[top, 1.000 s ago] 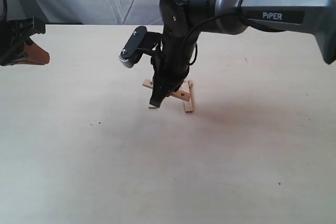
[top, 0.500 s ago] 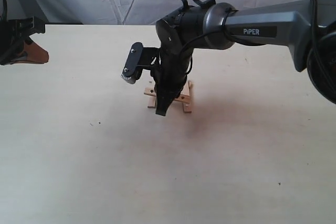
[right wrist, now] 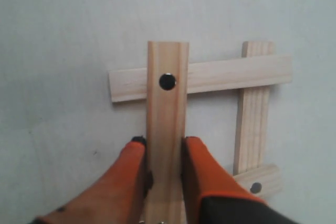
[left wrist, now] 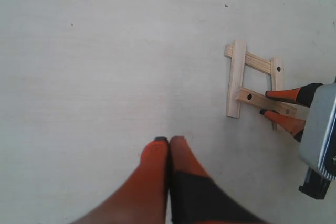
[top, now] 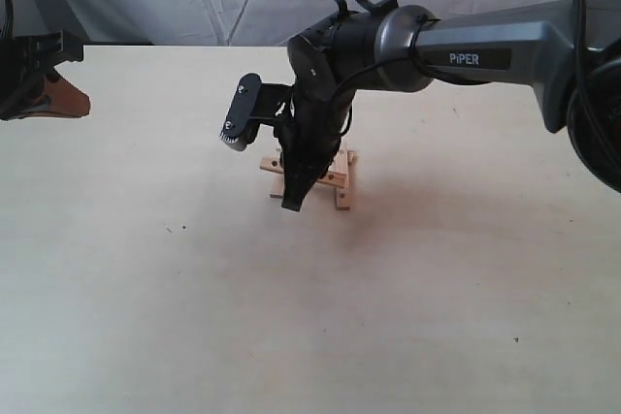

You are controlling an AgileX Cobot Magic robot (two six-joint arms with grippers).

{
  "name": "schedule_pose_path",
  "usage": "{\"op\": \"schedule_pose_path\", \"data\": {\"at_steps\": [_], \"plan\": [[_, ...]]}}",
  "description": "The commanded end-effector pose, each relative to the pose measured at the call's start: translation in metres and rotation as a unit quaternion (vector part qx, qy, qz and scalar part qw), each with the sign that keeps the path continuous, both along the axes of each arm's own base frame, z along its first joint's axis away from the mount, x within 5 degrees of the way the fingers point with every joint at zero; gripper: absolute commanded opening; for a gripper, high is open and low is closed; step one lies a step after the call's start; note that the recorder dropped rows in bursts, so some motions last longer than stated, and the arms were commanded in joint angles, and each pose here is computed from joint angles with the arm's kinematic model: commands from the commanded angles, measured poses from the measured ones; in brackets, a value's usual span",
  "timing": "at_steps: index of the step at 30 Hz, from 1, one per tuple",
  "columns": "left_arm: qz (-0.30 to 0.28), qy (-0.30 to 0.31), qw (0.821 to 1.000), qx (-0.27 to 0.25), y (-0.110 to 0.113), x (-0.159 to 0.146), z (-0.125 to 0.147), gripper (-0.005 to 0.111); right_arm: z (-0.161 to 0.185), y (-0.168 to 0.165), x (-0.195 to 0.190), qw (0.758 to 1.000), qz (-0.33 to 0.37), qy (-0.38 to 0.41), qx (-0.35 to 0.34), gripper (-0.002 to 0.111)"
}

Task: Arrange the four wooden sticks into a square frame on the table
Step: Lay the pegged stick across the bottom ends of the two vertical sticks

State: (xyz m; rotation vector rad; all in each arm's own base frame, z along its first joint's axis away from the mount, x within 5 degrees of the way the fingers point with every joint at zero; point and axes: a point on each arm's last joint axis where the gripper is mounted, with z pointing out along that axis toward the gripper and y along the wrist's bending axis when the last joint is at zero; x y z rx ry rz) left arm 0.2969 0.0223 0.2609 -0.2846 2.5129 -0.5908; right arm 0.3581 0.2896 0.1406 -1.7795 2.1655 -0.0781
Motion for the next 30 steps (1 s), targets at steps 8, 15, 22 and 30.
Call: {"op": "schedule_pose_path", "data": {"at_steps": [8,15,22,30], "plan": [[0.004,-0.009,1.000,0.000,0.000,-0.001,0.003,0.000,0.000,-0.003,0.001,1.000,-0.005,0.006,-0.003,-0.001],[0.004,-0.009,1.000,0.000,0.000,-0.001,0.003,0.000,-0.016,-0.004,0.000,0.999,-0.008,0.027,-0.020,-0.001],[0.004,-0.009,1.000,0.000,0.000,-0.001,0.003,0.000,-0.018,-0.003,0.000,0.999,-0.008,0.025,-0.018,-0.001],[0.005,-0.010,1.000,0.000,0.000,0.000,0.003,0.000,-0.018,-0.003,0.001,0.999,-0.006,0.024,-0.021,-0.001]]}}
